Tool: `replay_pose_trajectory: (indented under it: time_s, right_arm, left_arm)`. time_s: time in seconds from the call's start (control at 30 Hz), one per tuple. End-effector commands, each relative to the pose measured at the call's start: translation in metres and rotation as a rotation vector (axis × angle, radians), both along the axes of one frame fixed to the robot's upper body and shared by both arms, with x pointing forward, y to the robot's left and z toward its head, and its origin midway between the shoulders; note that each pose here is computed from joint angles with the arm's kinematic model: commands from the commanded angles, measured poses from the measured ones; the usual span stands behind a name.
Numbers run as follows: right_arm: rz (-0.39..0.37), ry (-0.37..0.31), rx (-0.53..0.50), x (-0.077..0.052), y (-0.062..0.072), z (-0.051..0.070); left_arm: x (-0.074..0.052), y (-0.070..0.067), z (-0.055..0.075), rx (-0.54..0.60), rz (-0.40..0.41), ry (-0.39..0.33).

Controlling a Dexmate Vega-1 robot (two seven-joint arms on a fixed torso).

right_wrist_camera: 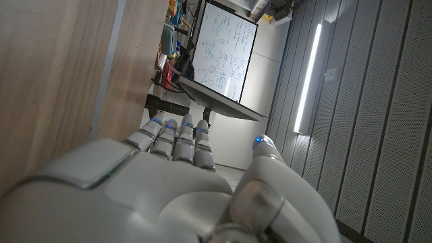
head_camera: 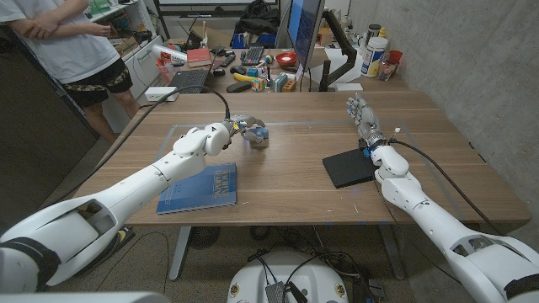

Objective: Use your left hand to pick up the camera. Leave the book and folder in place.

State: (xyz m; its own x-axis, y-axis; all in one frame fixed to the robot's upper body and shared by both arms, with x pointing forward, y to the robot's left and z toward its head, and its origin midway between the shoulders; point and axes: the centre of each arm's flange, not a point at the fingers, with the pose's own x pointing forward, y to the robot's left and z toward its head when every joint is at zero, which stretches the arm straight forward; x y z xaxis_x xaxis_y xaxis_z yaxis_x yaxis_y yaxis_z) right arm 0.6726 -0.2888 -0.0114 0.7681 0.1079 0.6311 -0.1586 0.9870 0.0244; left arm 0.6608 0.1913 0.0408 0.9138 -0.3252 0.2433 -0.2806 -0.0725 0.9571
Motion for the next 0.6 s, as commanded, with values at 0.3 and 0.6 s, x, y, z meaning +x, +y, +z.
replay_pose_trajectory:
  time_s: [0.3,0.6]
  right_arm:
    - [0.000,-0.003,0.006,0.0021,-0.0001,0.0006]
    - [0.002,0.000,0.006,0.0022,-0.0017,-0.0010]
  left_arm:
    - [0.0029,-0.0027,0.0001,-0.013,-0.021,-0.023]
    - [0.0020,-0.0028,-0.0022,-0.029,-0.024,-0.019]
